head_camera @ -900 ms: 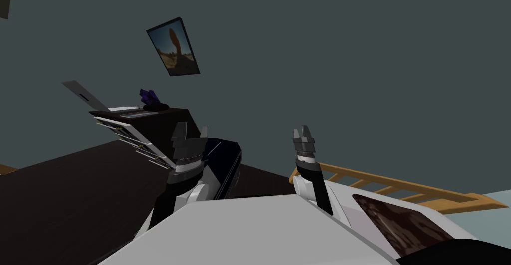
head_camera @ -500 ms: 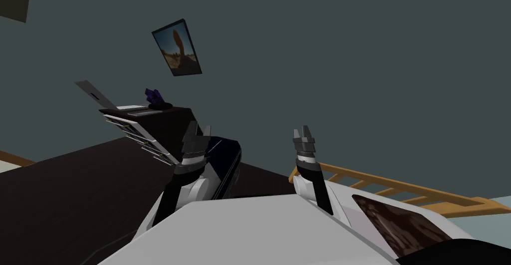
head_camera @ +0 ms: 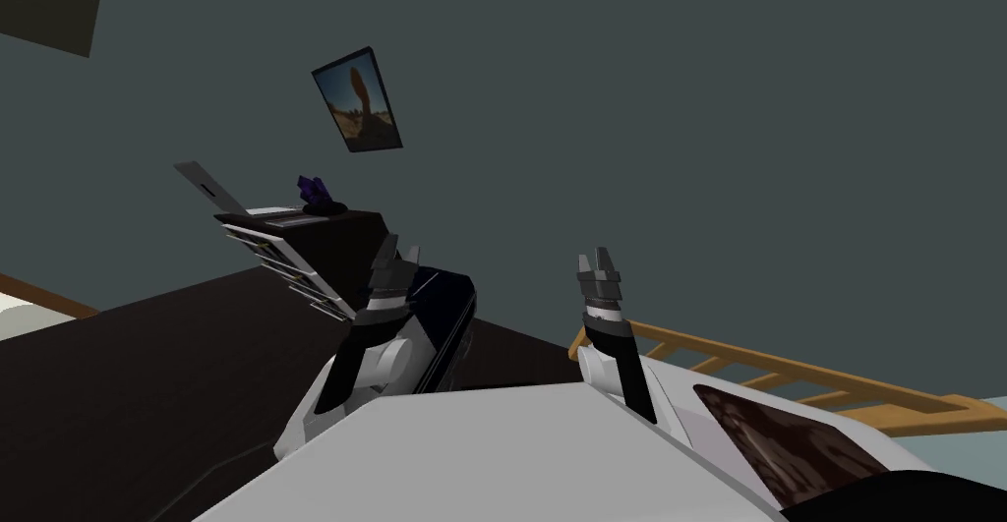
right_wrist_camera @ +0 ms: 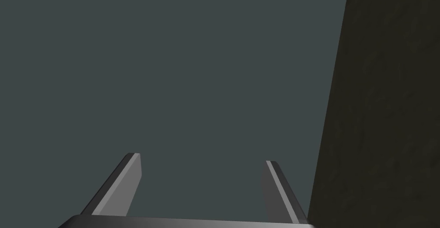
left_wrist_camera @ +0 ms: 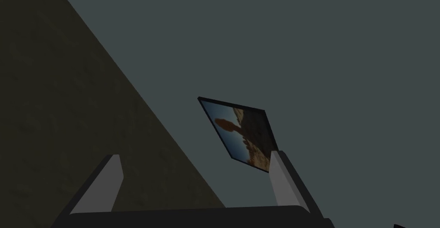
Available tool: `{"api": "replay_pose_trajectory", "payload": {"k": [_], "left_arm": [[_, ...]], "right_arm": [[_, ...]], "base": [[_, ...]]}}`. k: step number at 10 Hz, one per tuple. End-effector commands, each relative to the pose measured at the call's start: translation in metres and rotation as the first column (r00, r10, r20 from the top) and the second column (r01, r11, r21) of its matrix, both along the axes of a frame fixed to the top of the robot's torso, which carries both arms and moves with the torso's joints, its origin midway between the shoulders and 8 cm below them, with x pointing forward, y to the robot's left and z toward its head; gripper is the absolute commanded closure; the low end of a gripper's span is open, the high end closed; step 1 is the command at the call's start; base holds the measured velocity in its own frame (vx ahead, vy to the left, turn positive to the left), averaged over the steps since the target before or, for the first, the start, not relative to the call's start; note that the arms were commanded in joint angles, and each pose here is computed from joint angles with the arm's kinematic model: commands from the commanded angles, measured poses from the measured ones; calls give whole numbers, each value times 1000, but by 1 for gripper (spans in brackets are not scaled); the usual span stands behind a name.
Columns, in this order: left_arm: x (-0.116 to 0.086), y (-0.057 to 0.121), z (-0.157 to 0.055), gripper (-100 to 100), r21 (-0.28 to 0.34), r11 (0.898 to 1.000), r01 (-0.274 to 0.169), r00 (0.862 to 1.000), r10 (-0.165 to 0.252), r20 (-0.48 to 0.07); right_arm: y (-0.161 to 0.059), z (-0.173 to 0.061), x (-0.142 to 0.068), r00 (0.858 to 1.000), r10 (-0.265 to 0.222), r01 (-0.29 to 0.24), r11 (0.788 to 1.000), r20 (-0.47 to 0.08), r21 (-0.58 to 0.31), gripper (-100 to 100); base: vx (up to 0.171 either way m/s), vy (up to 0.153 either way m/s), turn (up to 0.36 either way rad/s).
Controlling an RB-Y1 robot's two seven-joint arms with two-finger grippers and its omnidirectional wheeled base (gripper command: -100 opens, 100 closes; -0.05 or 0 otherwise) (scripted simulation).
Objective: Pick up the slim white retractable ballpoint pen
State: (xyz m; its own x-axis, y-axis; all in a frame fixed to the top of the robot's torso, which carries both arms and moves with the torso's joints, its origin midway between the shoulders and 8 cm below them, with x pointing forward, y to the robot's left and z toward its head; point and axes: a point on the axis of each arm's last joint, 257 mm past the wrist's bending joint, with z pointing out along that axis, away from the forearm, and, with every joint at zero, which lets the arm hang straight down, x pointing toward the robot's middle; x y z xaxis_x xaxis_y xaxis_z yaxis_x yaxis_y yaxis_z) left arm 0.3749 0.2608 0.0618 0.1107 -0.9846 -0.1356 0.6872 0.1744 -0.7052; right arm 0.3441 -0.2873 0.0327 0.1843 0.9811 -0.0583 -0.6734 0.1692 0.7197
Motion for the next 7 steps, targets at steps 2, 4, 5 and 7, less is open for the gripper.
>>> {"api": "replay_pose_trajectory", "payload": {"k": [2, 4, 5, 7], "left_arm": [[17, 5, -5, -100, -10, 1000, -2, 999, 2, -40], [34, 12, -11, -100, -22, 1000, -7, 997, 5, -77], [50, 20, -15, -100, -37, 999, -12, 994, 8, -106], [68, 29, -22, -100, -56, 998, -20, 989, 12, -145]], "right_arm": [[0, 0, 0, 1000, 0, 0, 1000, 0, 0, 0], [0, 0, 0, 1000, 0, 0, 1000, 0, 0, 0], [0, 0, 0, 1000, 0, 0, 1000, 0, 0, 0], [0, 0, 0, 1000, 0, 0, 1000, 0, 0, 0]], "base": [[-27, -34, 46], [-29, -35, 52], [-38, -25, 72], [-34, -36, 58]]}}
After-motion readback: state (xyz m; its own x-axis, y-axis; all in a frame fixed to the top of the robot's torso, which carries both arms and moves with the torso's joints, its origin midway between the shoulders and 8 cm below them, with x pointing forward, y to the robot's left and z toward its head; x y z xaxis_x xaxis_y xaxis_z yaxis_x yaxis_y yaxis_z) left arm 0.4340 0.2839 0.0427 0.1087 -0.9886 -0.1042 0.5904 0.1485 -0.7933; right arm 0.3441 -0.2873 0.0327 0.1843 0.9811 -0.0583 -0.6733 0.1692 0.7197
